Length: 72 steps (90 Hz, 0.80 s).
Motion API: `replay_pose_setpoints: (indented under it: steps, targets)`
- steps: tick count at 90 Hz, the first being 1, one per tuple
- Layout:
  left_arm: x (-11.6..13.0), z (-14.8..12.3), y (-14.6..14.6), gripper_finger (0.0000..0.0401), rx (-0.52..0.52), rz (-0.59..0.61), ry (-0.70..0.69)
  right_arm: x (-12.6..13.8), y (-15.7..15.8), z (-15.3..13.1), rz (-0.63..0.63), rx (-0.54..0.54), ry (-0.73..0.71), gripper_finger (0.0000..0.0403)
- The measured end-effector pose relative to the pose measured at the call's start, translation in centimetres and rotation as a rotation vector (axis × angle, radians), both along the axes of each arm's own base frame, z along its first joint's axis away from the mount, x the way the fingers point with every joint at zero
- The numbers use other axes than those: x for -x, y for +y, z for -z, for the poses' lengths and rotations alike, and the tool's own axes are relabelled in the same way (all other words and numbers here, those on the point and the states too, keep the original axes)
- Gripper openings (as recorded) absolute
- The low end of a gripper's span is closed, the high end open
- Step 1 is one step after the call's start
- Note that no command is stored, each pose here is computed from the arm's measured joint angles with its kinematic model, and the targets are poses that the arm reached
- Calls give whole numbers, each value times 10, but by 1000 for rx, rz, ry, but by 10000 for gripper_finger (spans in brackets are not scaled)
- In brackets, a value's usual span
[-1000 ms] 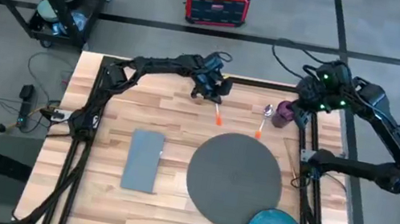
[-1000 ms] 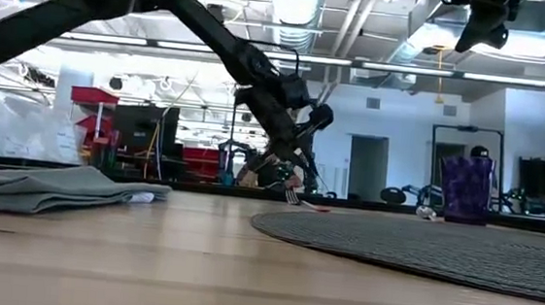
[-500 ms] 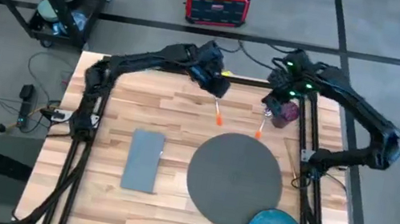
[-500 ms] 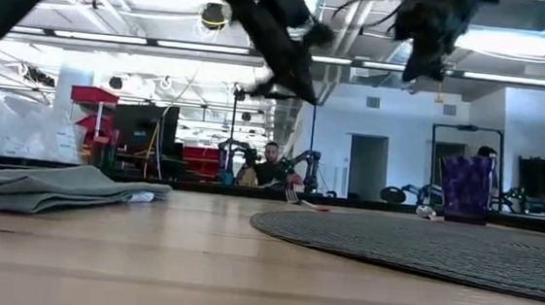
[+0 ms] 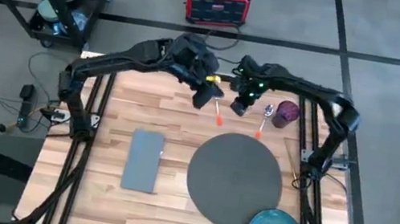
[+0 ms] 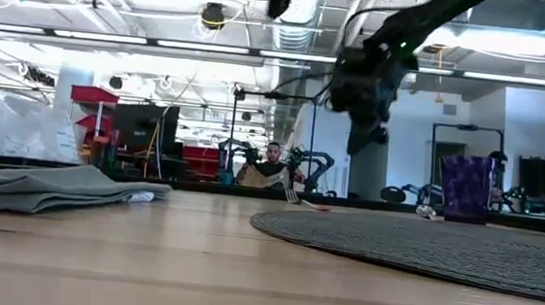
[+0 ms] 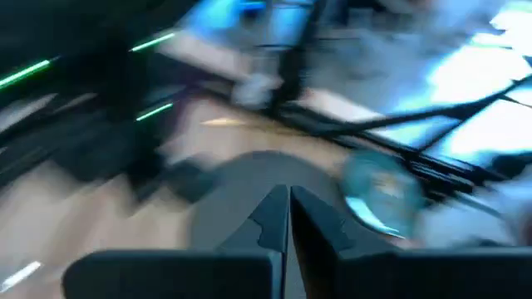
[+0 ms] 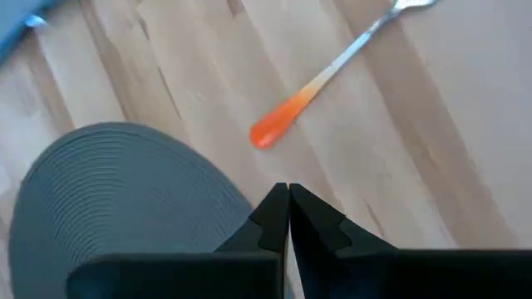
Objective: Set table place
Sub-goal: Put the orange fork on the the gray table napkin
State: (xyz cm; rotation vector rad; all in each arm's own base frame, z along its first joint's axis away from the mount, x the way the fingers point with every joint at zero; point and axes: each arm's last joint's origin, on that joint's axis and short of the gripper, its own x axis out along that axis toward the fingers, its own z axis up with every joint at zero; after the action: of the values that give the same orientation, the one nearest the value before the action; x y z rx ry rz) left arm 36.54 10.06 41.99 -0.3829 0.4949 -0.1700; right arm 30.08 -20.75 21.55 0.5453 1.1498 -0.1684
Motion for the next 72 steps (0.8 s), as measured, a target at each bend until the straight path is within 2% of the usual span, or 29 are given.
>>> replay_pose_setpoints:
  steps: [17, 29, 39, 51, 61, 72]
  targets:
    - [1, -4, -8, 0, 113, 232, -58, -18, -18, 21, 7, -26, -1, 0]
    - [2, -6, -13, 0, 170, 380, -94, -28, -35, 36, 47, -110, -19, 0]
    - [2, -7, -19, 0, 185, 457, -115, -35, -42, 47, 66, -196, -36, 0]
    - [2, -7, -21, 0, 194, 476, -116, -41, -46, 59, 110, -237, -3, 0]
    - [3, -5, -20, 0, 217, 470, -88, -40, -48, 66, 174, -207, 64, 0]
    - [8, 2, -16, 0, 247, 352, 26, -40, -50, 67, 198, -183, 86, 0]
